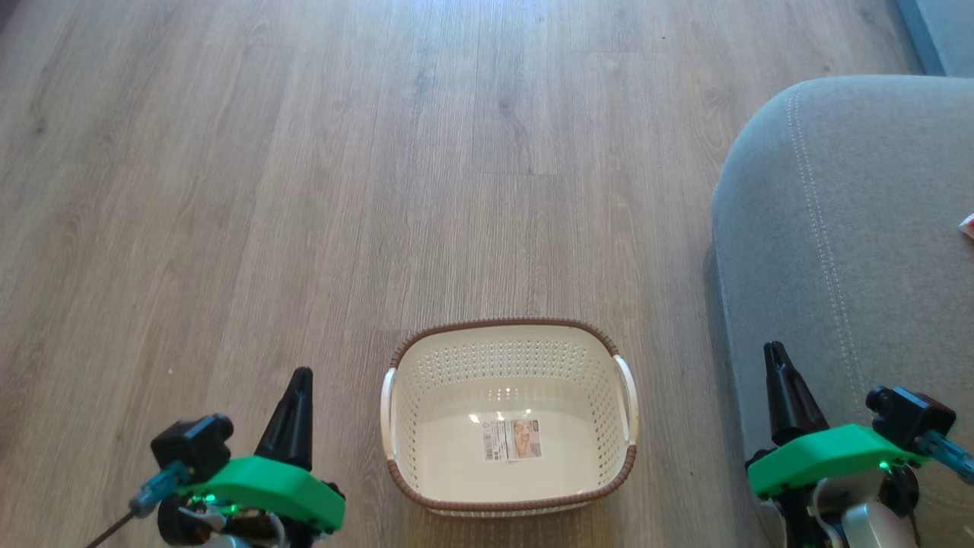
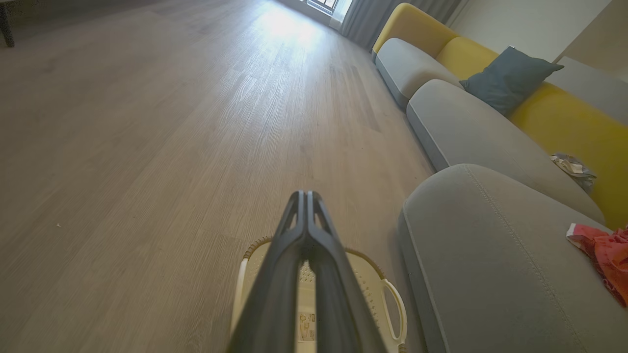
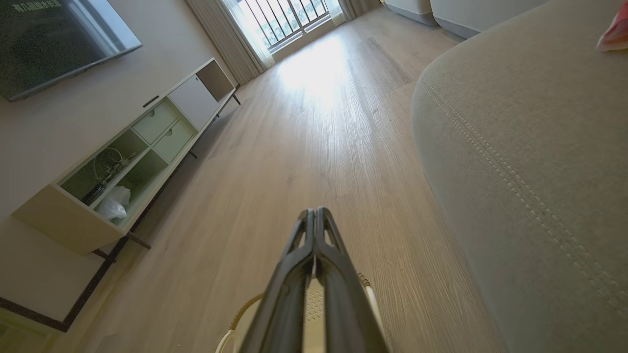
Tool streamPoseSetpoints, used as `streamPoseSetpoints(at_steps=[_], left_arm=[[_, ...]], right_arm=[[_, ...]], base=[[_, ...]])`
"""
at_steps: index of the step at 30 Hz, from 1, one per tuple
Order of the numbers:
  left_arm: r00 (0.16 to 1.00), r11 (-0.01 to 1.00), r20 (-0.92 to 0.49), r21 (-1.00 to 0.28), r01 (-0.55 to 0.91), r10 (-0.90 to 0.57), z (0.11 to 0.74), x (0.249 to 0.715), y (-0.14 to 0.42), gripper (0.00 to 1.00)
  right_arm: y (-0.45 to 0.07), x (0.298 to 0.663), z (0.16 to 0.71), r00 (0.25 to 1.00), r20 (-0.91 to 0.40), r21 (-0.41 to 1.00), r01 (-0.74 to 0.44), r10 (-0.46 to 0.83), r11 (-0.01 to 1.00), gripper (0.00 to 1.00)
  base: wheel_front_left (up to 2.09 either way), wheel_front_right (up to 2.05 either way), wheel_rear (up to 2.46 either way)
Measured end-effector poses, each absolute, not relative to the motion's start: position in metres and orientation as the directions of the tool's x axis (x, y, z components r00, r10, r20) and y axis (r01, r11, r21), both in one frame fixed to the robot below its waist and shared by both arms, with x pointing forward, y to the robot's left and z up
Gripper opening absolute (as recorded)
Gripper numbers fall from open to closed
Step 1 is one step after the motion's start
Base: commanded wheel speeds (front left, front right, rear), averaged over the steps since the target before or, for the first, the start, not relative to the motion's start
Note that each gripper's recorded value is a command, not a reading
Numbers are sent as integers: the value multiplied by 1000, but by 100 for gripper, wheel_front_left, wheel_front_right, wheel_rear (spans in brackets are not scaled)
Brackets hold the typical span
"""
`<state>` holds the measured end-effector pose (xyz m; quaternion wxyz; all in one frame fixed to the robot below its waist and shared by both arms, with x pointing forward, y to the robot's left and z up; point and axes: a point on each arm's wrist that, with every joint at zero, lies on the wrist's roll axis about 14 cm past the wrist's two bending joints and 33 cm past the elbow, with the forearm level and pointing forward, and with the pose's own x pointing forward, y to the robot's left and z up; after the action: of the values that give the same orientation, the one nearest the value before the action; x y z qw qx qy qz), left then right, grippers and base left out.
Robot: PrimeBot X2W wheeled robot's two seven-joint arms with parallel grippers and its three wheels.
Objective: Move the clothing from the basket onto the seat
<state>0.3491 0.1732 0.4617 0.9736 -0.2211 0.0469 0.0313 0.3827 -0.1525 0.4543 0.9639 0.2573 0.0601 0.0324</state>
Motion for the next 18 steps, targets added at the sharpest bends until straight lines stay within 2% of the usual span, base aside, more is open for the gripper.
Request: streamPoseSetpoints(at_steps=[18], left_arm=[[989, 797, -141, -592, -117, 40, 458, 351, 176, 0]], right_arm=[[-166, 381, 454, 991, -124, 639, 43, 47, 768, 0]], base=[[0, 0, 0]])
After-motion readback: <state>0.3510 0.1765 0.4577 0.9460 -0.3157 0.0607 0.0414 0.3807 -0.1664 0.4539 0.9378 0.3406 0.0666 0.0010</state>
